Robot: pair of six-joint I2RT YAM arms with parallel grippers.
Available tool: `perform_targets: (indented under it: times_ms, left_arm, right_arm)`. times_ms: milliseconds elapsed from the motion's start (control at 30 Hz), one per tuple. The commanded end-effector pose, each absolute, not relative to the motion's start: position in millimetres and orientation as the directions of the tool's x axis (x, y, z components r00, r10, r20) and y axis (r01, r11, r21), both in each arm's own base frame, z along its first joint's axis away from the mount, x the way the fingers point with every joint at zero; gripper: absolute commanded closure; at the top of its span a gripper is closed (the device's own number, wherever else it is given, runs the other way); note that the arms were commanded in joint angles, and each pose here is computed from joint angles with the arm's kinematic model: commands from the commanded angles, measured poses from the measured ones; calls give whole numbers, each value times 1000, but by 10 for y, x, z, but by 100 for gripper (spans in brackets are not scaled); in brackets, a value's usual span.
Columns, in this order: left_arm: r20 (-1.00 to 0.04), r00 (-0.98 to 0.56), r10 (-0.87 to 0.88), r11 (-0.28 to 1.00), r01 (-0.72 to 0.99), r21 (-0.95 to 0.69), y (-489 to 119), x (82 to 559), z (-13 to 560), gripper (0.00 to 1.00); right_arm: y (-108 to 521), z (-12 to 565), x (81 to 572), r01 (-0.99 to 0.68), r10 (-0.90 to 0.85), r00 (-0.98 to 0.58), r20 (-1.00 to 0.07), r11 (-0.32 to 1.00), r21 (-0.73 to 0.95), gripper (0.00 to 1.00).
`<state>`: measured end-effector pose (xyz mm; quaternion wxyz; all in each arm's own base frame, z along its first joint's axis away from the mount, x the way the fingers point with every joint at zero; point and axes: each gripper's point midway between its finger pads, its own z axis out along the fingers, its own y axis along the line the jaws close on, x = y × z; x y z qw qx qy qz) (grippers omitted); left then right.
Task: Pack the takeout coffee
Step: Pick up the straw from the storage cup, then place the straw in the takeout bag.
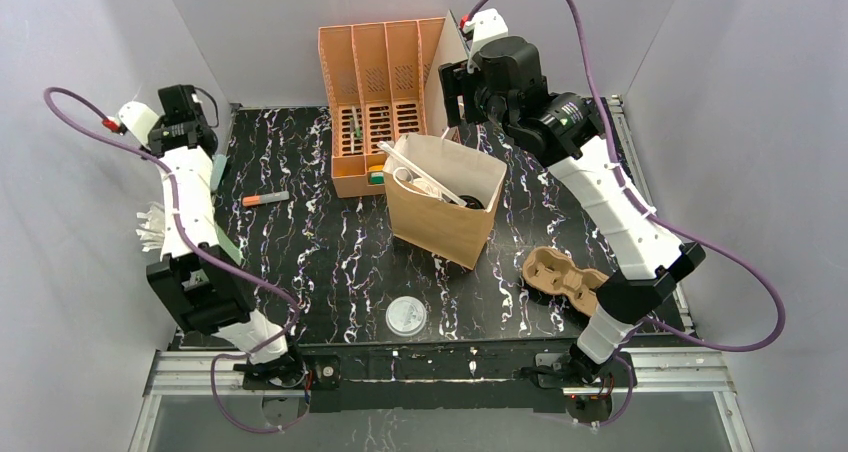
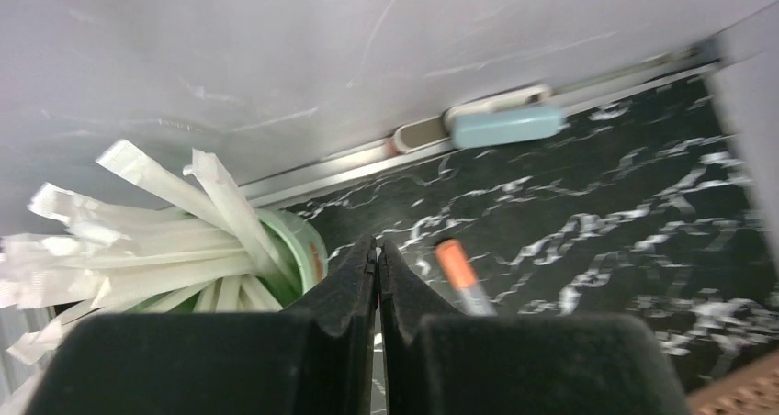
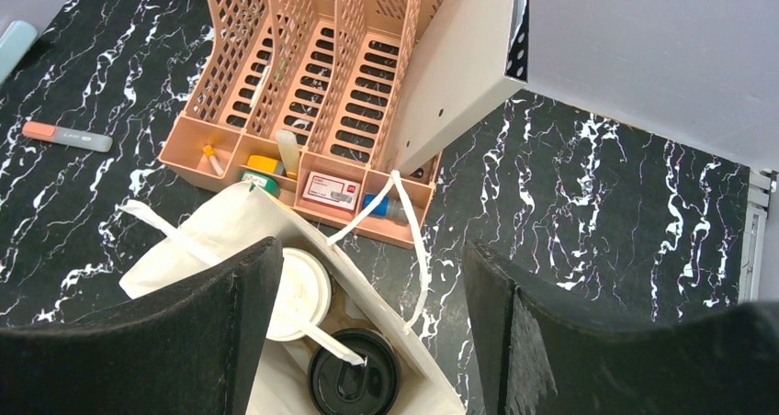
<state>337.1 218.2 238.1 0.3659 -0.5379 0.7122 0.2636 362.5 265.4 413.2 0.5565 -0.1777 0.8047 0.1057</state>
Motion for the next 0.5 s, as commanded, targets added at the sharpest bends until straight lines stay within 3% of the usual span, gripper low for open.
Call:
perform_targets:
  times_ms: [0, 167, 267, 467]
  left_arm:
    - [-867, 46, -496, 262, -944, -200, 2131, 3176, 3360, 100]
    - [-875, 126, -468, 257, -928, -271, 2079, 2975, 3784, 100]
    - [-860, 219, -461, 332, -856, -396, 1969, 3005, 4122, 100]
    - [-750, 350, -561, 609, -439, -660, 1409, 3520, 4922, 100]
  right_arm:
    - [2620, 4398, 3598, -410, -131, -250, -959, 912, -18, 20]
    - [2644, 4391, 3599, -416, -125, -253, -959, 909, -9, 20]
    - [2648, 4361, 3586, -420, -125, -260, -957, 907, -5, 20]
    - [2628, 4350, 3531, -423, -103, -263, -959, 906, 18, 20]
